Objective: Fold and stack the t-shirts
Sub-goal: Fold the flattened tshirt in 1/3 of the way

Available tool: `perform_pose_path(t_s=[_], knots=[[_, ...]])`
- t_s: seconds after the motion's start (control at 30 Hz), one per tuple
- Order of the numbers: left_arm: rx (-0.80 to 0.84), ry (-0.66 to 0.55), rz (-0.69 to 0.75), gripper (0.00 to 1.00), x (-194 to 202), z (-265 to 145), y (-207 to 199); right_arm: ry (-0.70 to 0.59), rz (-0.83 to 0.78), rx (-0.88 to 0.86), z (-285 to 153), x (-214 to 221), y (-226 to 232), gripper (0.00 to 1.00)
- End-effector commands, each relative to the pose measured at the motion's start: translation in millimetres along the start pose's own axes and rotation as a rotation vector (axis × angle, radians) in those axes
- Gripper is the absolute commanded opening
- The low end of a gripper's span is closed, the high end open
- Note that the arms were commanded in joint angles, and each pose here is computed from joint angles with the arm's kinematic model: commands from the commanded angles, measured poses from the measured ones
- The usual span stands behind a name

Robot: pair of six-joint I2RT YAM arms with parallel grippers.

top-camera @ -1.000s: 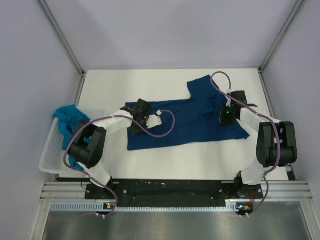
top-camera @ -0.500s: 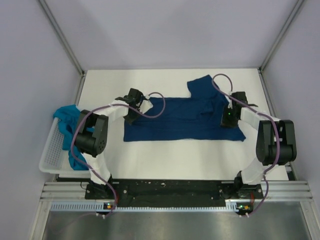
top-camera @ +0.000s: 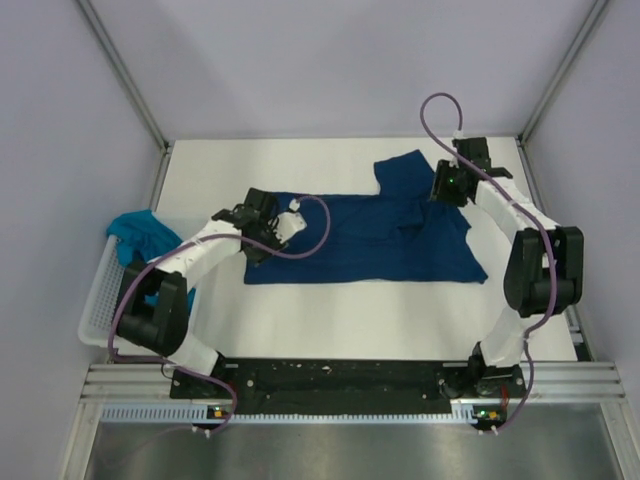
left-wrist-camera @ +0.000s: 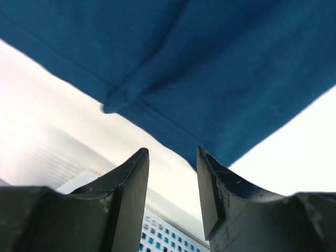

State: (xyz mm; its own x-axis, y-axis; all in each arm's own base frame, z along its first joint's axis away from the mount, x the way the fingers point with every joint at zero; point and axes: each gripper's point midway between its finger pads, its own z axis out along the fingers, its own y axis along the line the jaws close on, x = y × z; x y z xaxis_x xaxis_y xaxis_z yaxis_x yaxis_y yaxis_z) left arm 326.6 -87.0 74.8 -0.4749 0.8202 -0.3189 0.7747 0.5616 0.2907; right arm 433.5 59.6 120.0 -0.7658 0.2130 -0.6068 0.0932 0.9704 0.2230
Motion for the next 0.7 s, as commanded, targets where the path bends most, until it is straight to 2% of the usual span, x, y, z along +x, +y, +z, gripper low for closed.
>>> perform_pose_path(t_s=[0.0,0.03,0.17,0.37,0.6,0.67], knots=[[0.046,0.017,0.031,0.48,19.6,6.6,-23.7,0.05,-0.021,-0.054,24.6,3.4,31.9,0.42],[0.051,0.018,0.03,0.57,20.9,8.2,-26.1,0.065,-0.029,-0.064,29.1,5.5,36.3,0.41],[0.077,0.04,0.019,0.59,26.3,16.0,-35.9,0.126,0.0,-0.026,48.8,16.1,31.2,0.35],[0.119,0.067,0.057,0.58,37.2,19.0,-51.7,0.175,-0.036,0.042,73.1,30.3,16.4,0.37],[0.133,0.085,0.056,0.58,41.4,24.1,-56.3,0.192,-0.071,0.062,77.2,35.8,15.2,0.39],[0.133,0.083,0.056,0.58,40.3,23.5,-55.8,0.194,-0.072,0.044,77.2,35.1,17.9,0.35]])
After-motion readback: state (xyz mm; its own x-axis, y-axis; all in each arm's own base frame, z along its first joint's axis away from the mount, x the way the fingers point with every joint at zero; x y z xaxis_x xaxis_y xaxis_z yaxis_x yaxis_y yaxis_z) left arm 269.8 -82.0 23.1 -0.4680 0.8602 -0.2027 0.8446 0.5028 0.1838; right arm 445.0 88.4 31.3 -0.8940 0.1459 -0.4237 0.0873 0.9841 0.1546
